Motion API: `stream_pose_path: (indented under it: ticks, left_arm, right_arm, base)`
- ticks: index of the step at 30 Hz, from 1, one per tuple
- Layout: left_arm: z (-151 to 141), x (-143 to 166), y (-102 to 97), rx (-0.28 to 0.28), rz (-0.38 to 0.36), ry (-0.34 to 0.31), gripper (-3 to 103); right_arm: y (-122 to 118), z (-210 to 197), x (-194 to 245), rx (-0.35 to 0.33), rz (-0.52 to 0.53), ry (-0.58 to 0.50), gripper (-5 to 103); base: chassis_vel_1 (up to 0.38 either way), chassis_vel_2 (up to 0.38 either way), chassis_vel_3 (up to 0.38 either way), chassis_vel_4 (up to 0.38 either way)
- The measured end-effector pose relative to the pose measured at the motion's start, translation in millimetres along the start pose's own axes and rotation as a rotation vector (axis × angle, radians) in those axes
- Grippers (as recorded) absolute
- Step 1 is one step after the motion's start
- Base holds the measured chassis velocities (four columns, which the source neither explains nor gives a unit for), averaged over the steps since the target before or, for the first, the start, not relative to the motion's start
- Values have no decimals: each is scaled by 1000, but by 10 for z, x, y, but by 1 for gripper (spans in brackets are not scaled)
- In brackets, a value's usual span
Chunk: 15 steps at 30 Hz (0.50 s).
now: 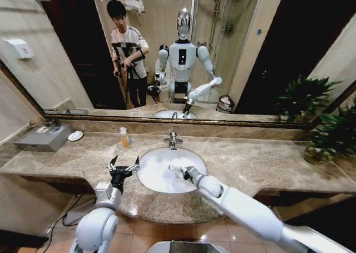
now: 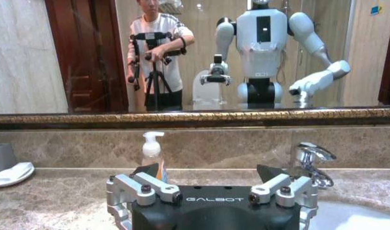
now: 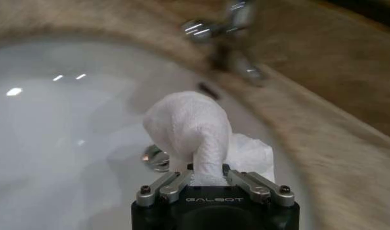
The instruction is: Pick up the towel from the sink counter and wipe the mirror surface.
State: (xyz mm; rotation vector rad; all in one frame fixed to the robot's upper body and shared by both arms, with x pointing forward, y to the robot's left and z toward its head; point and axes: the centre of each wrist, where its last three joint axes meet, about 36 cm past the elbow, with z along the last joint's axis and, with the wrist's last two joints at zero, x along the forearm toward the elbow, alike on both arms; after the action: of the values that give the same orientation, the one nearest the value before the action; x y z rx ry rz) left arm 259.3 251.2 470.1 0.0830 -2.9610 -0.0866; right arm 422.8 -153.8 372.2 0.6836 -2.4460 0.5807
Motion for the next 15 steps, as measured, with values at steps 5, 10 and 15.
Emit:
stream_pose_path:
  ticks: [5,10,15]
  left_arm:
    - [0,0,0,0,0,0,100]
    - [0,0,0,0,0,0,100]
    - [0,0,0,0,0,0,100]
  right_arm:
    - [-97,-21,265,-87,115,-111,12]
    - [-117,-302,300,-182,189,-240,12]
    - [-326,-476,527,-243,271,-301,12]
  base:
    - [0,0,0,0]
    - [0,0,0,0]
    - [0,0,0,0]
